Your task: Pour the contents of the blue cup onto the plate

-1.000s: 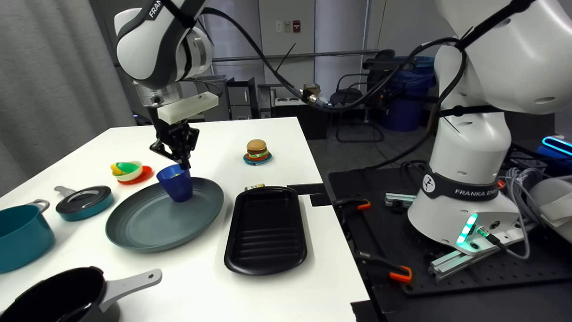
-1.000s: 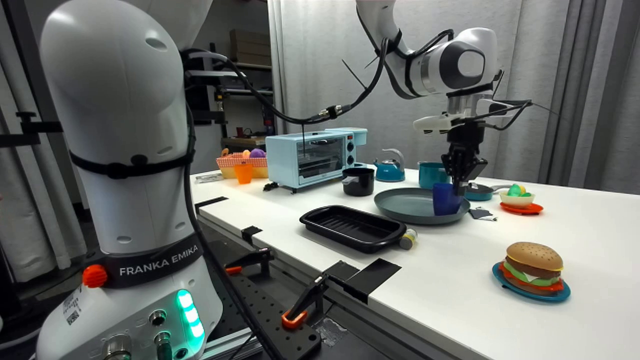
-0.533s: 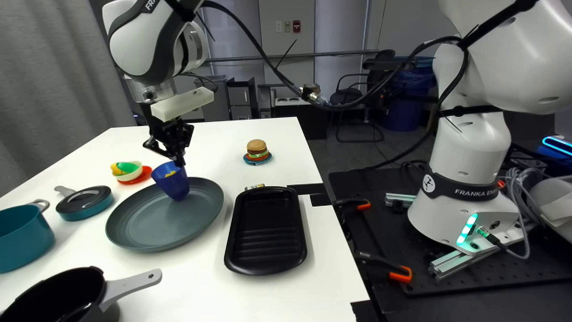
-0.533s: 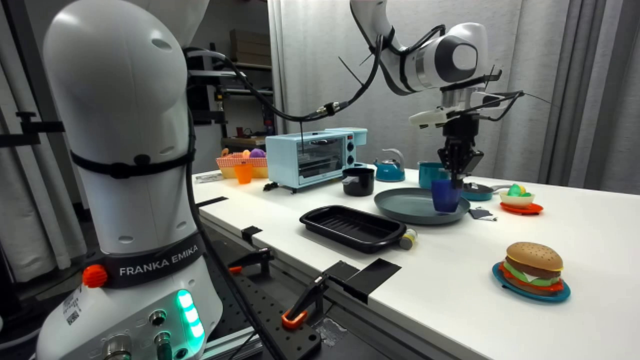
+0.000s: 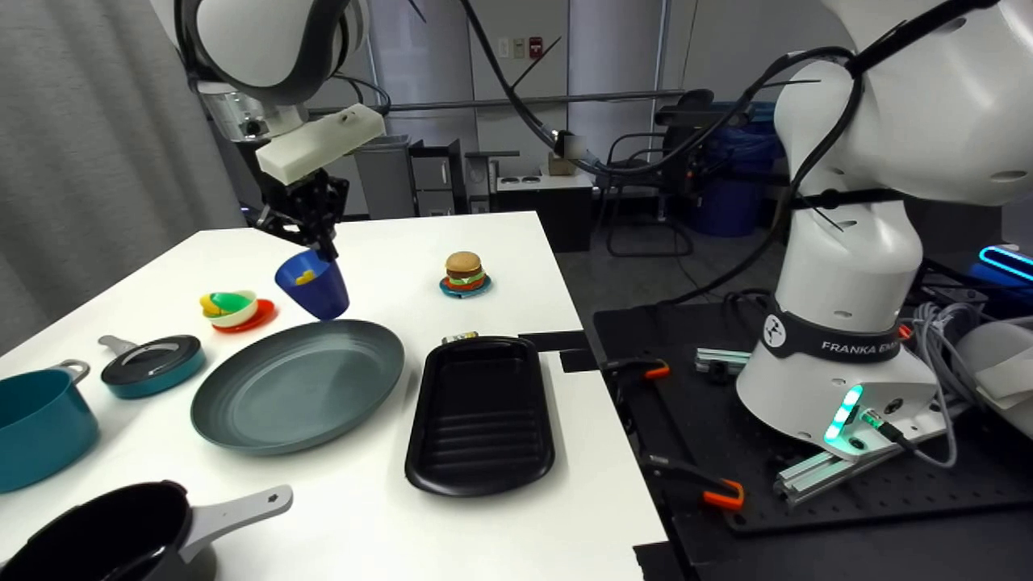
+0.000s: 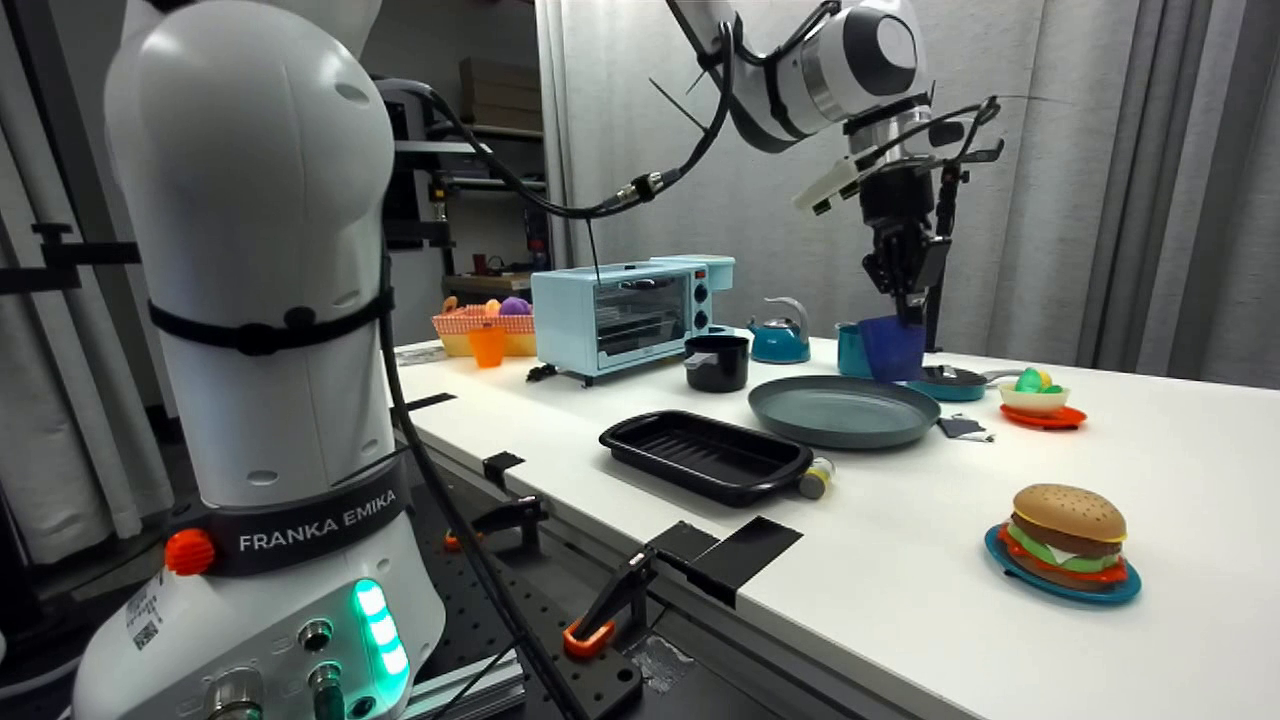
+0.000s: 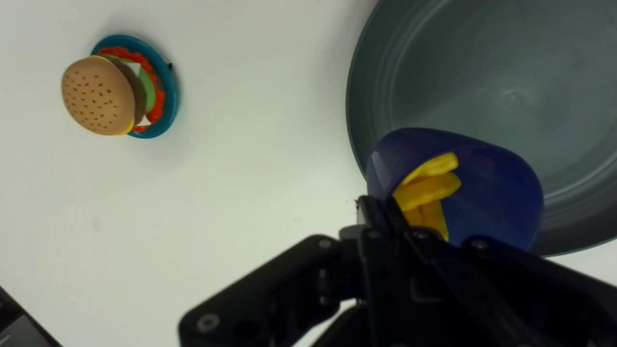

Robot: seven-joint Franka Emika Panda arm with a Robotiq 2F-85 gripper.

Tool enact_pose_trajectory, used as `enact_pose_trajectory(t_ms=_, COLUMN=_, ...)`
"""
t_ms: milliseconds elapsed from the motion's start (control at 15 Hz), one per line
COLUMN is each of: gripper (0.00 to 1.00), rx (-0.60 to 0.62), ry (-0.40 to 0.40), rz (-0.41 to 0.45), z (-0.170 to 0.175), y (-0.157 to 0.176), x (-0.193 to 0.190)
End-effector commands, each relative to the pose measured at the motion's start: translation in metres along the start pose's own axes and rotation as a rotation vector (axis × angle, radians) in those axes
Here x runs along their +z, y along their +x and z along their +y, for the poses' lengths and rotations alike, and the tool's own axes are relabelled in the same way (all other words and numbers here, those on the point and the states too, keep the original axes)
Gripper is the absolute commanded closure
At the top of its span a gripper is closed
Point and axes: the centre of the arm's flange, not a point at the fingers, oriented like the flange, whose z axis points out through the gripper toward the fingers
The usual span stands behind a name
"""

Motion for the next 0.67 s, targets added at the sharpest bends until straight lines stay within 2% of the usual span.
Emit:
enact_pose_trajectory(t_ms=0, gripper=0.99, rx=0.014, ry=-0.103, rz=0.009, z=0.004, y=-0.032, x=-0.033)
enact_pose_trajectory(t_ms=333, gripper=0.99, rx=-0.048, ry=-0.271, rz=0.002, z=-0.014, y=-0.042, x=-0.039)
enact_pose_trajectory(t_ms=600, gripper=0.99, rx=-0.114, ry=-0.385, rz=-0.004, z=-0.028, y=-0.035, x=-0.024)
